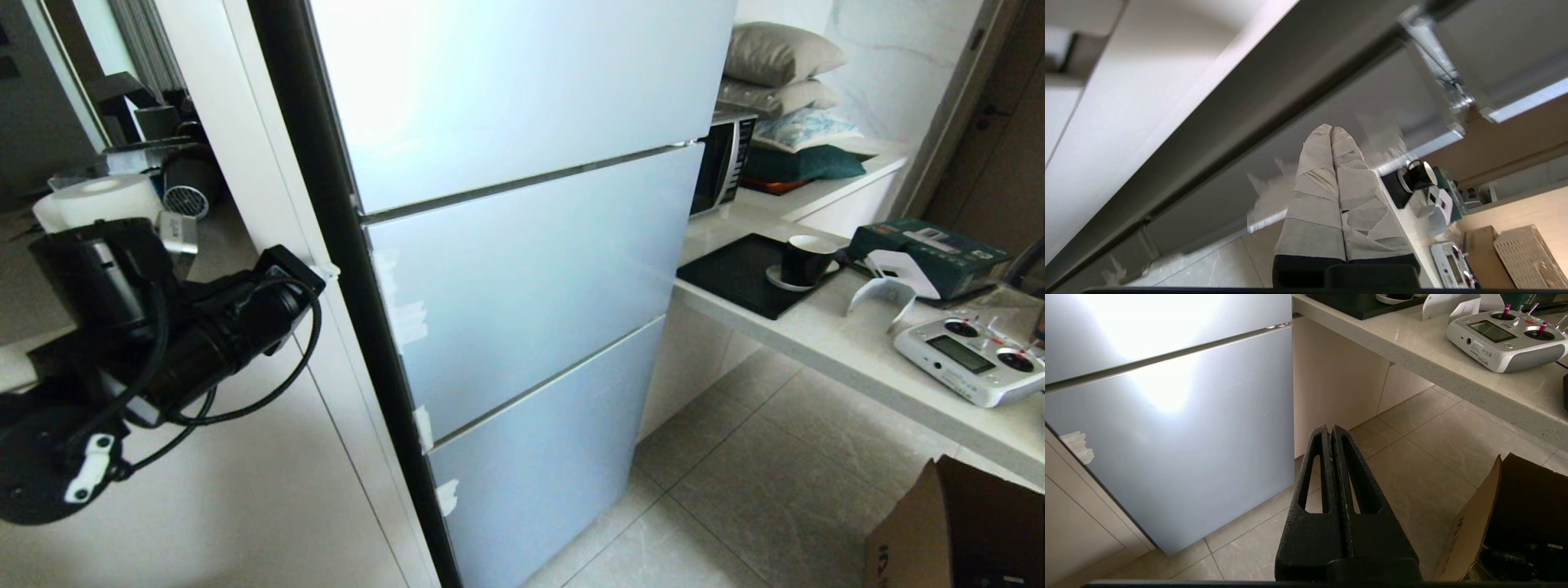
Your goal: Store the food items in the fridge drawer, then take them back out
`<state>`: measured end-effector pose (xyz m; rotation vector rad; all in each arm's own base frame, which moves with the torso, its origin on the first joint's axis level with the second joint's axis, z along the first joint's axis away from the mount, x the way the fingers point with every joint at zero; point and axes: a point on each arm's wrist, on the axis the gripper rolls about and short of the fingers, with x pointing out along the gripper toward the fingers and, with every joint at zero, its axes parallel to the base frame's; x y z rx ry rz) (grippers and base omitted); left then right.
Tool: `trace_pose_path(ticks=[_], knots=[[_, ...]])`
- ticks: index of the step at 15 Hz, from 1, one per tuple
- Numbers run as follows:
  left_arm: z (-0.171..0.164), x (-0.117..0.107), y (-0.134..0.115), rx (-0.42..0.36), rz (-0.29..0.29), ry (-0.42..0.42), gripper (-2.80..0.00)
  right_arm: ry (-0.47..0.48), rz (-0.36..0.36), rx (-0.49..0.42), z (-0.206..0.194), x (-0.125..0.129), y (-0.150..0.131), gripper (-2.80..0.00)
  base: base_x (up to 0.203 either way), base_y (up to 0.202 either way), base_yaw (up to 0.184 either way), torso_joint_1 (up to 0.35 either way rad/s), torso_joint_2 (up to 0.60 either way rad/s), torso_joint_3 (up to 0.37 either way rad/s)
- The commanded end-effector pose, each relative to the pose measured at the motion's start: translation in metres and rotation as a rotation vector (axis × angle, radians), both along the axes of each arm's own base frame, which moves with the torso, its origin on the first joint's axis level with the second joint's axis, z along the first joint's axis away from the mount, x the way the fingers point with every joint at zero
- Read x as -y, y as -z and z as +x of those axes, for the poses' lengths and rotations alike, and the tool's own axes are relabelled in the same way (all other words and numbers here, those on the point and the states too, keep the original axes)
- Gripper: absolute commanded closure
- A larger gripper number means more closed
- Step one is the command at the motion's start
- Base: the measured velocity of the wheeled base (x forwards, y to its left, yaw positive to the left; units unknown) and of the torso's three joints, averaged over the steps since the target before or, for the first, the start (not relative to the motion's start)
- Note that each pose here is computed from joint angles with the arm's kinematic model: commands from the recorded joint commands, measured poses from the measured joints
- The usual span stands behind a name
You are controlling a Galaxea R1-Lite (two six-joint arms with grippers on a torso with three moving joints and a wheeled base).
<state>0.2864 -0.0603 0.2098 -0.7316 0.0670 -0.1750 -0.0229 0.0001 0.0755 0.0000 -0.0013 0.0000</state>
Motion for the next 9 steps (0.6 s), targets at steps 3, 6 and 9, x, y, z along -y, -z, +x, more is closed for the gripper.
trace_pose_path(ticks=[3, 6, 9], knots=[[0.019, 0.006, 0.004, -0.004, -0.004, 0.001, 0.00, 0.000, 0.000, -0.001, 0.000, 0.000, 0.000, 0.00, 0.000, 0.000, 0.000, 0.000, 0.00, 0.000], [0.029, 0.008, 0.006, 0.008, -0.006, 0.000, 0.00, 0.000, 0.000, -0.001, 0.000, 0.000, 0.000, 0.00, 0.000, 0.000, 0.000, 0.000, 0.00, 0.000], [0.041, 0.012, 0.007, 0.019, -0.011, -0.011, 0.00, 0.000, 0.000, -0.001, 0.000, 0.000, 0.000, 0.00, 0.000, 0.000, 0.000, 0.000, 0.00, 0.000]])
